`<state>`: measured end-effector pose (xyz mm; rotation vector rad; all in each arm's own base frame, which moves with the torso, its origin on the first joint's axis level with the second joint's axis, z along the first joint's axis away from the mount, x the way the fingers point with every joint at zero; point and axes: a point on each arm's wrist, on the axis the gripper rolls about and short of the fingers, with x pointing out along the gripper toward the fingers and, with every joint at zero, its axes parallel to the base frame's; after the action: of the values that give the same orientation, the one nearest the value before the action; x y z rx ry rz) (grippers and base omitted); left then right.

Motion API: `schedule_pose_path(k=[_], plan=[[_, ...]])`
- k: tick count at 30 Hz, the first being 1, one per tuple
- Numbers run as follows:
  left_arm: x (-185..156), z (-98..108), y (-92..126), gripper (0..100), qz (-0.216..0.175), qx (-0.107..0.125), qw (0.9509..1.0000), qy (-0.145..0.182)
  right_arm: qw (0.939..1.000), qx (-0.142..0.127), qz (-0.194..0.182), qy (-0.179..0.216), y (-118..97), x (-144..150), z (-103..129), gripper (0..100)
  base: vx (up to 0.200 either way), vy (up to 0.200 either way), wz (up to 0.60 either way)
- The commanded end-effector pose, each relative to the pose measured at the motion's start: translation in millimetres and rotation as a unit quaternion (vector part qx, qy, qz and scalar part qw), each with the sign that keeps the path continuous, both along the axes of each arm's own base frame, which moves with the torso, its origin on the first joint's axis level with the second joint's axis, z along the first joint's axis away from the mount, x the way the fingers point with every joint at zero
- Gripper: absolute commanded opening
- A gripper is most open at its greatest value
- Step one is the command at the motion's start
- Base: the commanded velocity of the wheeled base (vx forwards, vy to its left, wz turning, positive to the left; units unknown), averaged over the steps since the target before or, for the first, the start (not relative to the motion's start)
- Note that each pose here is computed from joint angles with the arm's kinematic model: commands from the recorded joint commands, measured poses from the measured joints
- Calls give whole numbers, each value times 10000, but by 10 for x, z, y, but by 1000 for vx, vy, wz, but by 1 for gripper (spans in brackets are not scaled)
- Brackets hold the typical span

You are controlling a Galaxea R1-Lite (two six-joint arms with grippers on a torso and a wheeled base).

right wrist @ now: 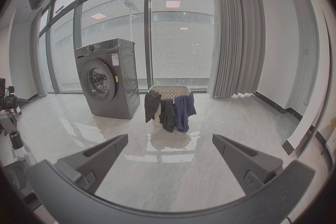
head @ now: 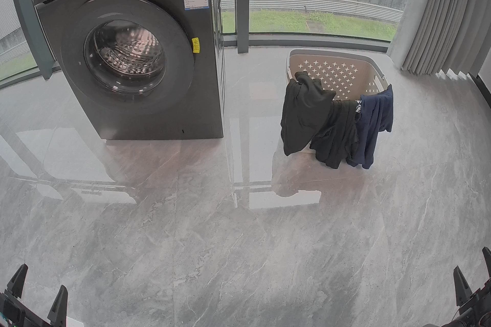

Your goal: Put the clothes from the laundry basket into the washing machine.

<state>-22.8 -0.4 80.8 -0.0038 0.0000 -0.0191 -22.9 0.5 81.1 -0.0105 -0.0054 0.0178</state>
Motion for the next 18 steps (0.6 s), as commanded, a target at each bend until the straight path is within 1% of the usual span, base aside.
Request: schedule_pose_path(k=[1, 8, 18], plan=[[0, -53, 0, 100, 4, -4, 10000, 0, 10000, -2, 3, 11, 0, 2, -51, 100, 0, 0, 0], [0, -53, -1, 100, -12, 19, 10000, 0, 10000, -2, 3, 11, 0, 2, -51, 100, 0, 0, 0], [0, -53, 0, 100, -4, -4, 10000, 0, 10000, -2, -5, 11, 0, 2, -51, 100, 200, 0, 0]])
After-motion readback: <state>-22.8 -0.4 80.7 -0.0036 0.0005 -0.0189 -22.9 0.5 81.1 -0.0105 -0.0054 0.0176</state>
